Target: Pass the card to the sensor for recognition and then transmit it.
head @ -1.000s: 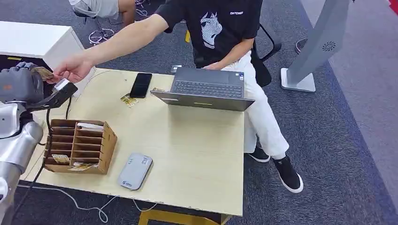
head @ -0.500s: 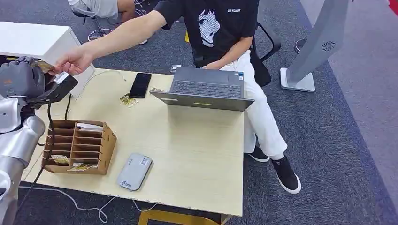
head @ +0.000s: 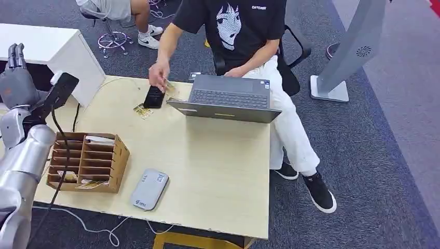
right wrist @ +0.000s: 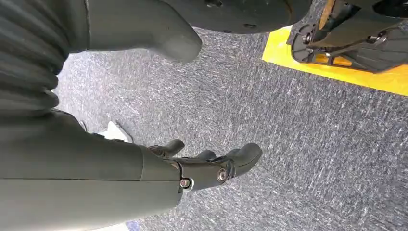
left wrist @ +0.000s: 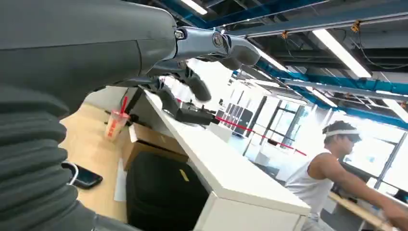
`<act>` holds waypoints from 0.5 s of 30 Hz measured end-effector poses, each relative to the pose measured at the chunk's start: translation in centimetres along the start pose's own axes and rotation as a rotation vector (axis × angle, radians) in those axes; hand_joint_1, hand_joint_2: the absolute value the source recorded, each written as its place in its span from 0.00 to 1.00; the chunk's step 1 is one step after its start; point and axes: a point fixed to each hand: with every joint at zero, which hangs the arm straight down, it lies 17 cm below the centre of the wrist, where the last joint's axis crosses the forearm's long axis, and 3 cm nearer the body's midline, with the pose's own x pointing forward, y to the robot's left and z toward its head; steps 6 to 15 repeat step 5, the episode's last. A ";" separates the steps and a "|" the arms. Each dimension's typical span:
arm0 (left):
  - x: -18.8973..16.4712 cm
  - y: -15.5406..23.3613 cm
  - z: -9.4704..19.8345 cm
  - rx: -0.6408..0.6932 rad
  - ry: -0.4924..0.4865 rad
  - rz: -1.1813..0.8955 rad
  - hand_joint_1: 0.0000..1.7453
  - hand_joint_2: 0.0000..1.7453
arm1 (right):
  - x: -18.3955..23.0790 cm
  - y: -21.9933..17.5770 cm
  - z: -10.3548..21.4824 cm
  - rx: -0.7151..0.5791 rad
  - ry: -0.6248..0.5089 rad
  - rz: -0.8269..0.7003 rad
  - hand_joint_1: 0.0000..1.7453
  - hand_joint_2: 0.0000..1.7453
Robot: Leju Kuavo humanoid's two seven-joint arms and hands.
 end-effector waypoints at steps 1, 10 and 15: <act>0.3 0.2 -0.1 0.008 0.000 0.019 0.00 1.00 | 0.0 0.0 0.0 -0.001 0.001 0.000 0.00 1.00; 1.2 0.4 -0.1 0.027 -0.004 0.071 0.00 1.00 | 0.0 -0.1 0.0 -0.006 0.001 -0.001 0.00 1.00; 1.2 0.4 -0.1 0.027 -0.004 0.071 0.00 1.00 | 0.0 -0.1 0.0 -0.006 0.001 -0.001 0.00 1.00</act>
